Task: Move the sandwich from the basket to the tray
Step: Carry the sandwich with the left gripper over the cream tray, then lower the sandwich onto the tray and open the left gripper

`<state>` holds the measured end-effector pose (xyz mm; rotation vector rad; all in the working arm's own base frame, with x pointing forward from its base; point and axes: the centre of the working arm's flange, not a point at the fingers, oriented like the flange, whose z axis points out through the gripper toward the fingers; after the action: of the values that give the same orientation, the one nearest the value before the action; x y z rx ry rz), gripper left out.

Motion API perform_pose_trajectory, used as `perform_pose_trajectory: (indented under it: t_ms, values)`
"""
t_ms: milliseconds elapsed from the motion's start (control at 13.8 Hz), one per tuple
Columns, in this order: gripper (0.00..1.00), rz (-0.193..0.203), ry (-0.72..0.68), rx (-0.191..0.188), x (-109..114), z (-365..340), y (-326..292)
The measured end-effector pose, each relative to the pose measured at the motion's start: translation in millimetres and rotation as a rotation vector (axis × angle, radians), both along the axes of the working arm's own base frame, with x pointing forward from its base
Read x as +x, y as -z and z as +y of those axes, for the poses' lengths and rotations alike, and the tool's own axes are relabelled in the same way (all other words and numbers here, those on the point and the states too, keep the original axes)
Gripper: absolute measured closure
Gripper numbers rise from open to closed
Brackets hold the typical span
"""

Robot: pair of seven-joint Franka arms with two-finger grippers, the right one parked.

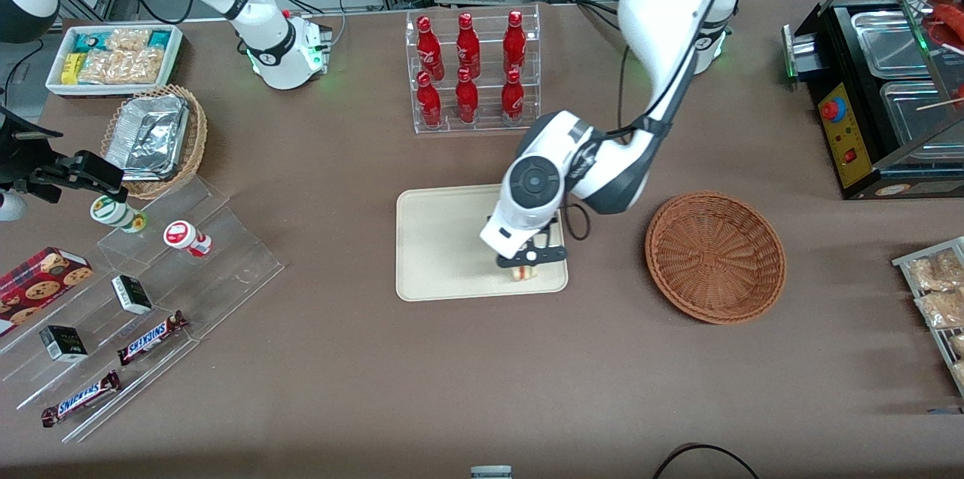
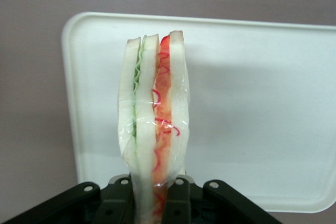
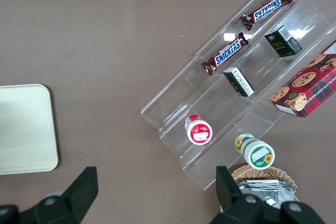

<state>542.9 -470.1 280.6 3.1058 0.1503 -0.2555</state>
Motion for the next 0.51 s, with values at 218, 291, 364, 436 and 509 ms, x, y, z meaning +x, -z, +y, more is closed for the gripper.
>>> perform_pose_trajectory:
  t_ms: [218,291,364,436,509]
  values:
    - [0.85,-0.026,0.016,-0.02,-5,-18,16]
    - [0.85,-0.031,0.018,-0.024,-7,-22,21]
    - [0.85,-0.032,0.015,-0.025,-8,-26,26]
    - [0.85,-0.032,0.015,-0.025,-9,-30,31]
    - [0.85,-0.033,0.017,-0.025,-11,-33,35]
